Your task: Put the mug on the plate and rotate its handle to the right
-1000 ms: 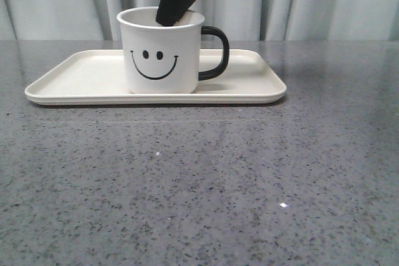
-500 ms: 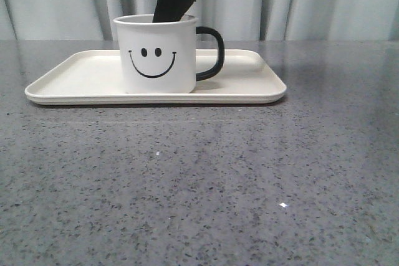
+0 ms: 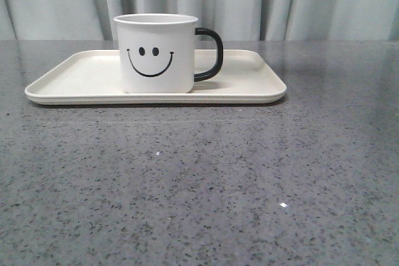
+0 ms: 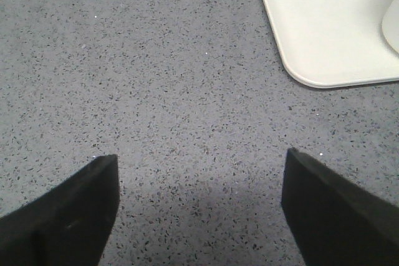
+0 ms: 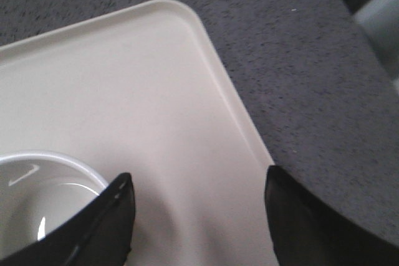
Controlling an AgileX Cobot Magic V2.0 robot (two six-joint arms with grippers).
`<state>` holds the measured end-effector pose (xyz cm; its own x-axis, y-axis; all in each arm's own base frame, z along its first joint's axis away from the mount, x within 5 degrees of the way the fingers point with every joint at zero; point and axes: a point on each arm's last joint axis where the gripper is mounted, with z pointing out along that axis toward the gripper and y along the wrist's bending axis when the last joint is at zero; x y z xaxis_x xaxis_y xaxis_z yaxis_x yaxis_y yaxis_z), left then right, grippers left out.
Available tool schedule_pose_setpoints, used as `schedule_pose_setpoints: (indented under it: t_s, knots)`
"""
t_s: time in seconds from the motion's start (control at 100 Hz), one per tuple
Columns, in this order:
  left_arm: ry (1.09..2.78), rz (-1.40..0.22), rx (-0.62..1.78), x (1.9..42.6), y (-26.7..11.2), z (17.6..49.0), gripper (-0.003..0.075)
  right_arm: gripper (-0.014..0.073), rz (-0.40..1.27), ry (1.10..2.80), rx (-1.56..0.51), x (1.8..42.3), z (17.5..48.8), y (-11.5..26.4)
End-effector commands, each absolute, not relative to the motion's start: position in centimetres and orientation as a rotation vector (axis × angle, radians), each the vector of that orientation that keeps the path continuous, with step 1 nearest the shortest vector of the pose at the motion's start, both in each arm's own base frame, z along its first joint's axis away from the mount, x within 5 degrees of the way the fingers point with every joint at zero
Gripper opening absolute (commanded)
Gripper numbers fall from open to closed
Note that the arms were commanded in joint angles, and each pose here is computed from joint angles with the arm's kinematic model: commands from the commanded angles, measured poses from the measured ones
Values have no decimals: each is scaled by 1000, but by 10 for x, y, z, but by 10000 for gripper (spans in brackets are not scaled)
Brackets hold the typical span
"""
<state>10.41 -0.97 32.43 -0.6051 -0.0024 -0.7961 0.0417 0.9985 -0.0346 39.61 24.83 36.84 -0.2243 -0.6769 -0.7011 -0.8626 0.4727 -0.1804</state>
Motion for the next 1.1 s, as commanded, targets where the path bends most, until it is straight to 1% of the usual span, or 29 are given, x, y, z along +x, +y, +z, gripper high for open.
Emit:
schedule_pose_setpoints:
  t_s: [0.0,0.18,0.31,0.4,0.51,0.59,0.73,0.86,0.98,1.09]
  knots:
    - [2126,-79,17,107,-10,338,535,461,294,1861,-1081,369,440,227]
    - [2126,-79,17,107,-10,338,535,460,246,1863,-930,336,486,199]
    - [2126,-79,17,107,-10,338,535,460,215,1843,-850,303,520,176]
    - [2126,-79,17,107,-10,338,535,460,181,1832,-794,282,537,160]
    - [2126,-79,17,107,-10,338,535,460,113,1818,-738,262,547,141]
    - [2126,-79,17,107,-10,338,535,460,40,1812,-720,248,546,127]
    - [2126,-79,17,107,-10,338,535,460,-34,1807,-665,226,535,107]
    - [2126,-79,17,107,-10,338,535,460,-59,1815,-645,205,520,93]
    - [2126,-79,17,107,-10,338,535,460,-31,1879,-562,184,499,79]
    - [2126,-79,17,107,-10,338,535,460,-49,1879,-504,164,480,64]
